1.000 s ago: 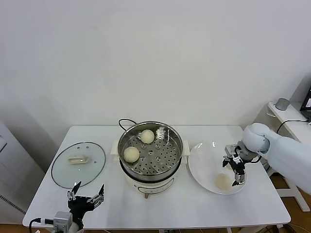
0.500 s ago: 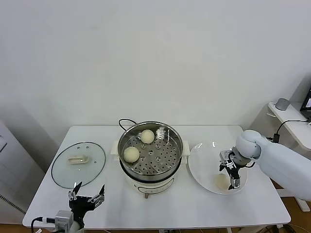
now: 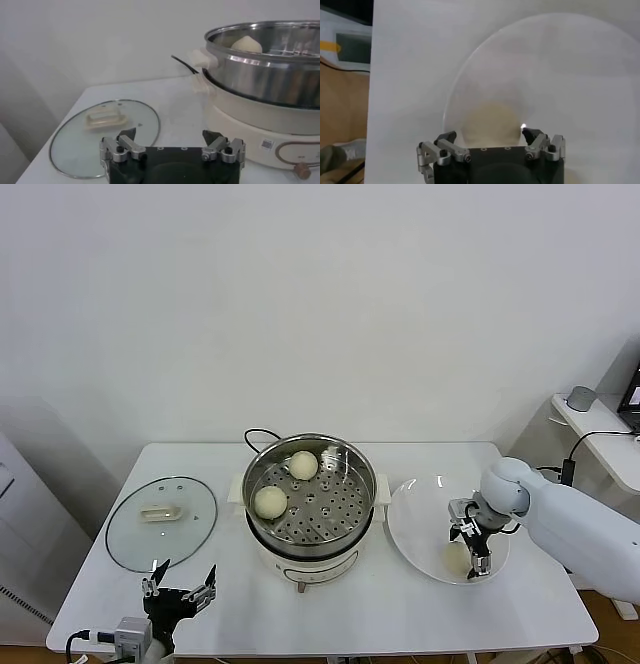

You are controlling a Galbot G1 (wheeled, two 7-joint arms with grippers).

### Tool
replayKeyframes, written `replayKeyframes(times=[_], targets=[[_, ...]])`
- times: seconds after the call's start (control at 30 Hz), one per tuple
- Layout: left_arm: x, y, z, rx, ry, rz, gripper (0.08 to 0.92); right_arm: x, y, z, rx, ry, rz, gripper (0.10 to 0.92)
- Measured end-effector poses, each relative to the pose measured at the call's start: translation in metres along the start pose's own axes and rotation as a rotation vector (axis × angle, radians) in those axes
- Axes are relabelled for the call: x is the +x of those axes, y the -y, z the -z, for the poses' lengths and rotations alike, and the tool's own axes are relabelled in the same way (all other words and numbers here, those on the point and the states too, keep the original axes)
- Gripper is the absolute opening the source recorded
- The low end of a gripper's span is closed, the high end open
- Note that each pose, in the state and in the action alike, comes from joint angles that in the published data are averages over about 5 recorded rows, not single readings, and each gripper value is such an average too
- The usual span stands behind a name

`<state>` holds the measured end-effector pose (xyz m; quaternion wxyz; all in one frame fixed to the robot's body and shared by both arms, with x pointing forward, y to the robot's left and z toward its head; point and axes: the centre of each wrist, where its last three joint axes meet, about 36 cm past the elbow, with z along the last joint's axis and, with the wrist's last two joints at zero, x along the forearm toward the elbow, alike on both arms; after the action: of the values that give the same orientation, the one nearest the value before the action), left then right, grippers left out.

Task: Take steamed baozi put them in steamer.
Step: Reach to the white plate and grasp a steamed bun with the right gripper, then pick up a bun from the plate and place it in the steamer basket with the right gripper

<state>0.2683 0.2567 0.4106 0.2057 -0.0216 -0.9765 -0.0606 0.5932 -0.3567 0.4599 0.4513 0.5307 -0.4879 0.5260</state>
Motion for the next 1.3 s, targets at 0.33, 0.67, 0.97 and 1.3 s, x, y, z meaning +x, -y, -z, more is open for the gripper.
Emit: replayKeyframes(times=[0.33, 0.67, 0.97, 1.3], targets=[[-0.001, 0.0, 0.0, 0.001, 0.001, -0.001, 0.823, 0.004, 0.001, -0.003, -0.008, 0.005, -0.003, 0.554], [-0.007, -0.001, 0.004, 0.002, 0.02, 0.005, 0.823, 0.048, 0.013, -0.007, -0.021, 0.009, -0.038, 0.442], [-0.007, -0.005, 0.007, -0.013, 0.043, 0.037, 0.823, 0.148, 0.061, 0.024, 0.012, 0.036, -0.122, 0.441], [-0.002, -0.005, 0.013, -0.043, 0.062, 0.064, 0.823, 0.247, 0.125, 0.115, 0.199, 0.133, -0.148, 0.441]])
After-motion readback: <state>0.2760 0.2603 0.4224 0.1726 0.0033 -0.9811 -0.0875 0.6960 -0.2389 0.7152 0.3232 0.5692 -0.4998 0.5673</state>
